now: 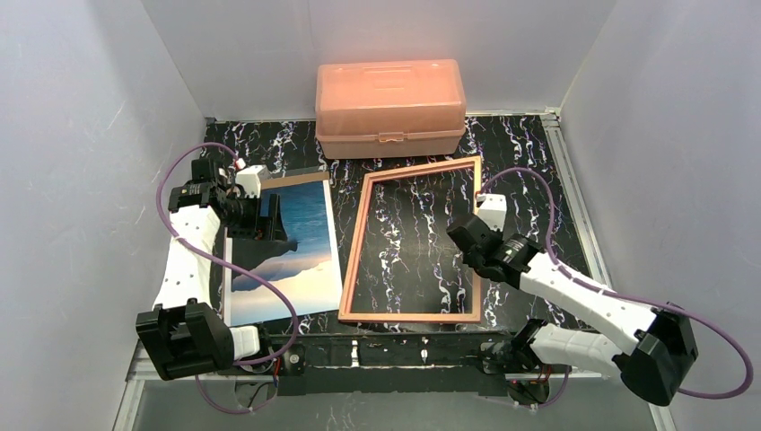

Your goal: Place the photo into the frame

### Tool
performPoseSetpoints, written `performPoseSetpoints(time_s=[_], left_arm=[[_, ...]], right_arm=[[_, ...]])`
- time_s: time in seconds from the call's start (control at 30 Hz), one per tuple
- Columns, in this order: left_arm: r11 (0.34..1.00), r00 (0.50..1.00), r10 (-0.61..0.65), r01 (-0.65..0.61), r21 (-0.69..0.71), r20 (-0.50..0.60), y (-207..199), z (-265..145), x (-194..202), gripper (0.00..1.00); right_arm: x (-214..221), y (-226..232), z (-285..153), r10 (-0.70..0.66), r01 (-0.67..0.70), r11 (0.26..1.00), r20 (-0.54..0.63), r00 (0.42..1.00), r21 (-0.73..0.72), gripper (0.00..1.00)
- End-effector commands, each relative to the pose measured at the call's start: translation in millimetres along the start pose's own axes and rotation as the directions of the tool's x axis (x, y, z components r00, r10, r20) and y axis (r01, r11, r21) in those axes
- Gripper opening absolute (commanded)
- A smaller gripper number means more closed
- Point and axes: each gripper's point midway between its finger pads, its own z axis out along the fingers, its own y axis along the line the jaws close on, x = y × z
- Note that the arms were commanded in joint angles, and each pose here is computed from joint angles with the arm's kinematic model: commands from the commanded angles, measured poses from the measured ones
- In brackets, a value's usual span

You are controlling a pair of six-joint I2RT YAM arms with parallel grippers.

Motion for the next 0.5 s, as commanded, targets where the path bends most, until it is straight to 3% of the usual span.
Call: performPoseSetpoints(time_s=[0.0, 0.23, 0.47], left_arm=[[0.999, 0.999, 0.031, -0.031, -0.013, 0.026, -2.2, -10.8, -3.2, 0.82], [0.999, 0.999, 0.041, -0.041, 0.002, -0.004, -2.9, -9.5, 4.7, 0.82], [0.999, 1.000, -0.027, 0.026, -0.026, -0.013, 14.7, -13.3, 3.5, 0.82]], right_arm=[[-0.4, -22.6, 12.4, -0.072, 0.069, 0.989, 0.014, 0.997, 0.134, 0.28], [4.6, -26.3, 36.9, -0.192, 0.196, 0.949, -0.043, 0.981, 0.248, 0.27], [9.6, -22.5, 54.5, -0.283, 0.306, 0.904, -0.120, 0.952, 0.299, 0.35]])
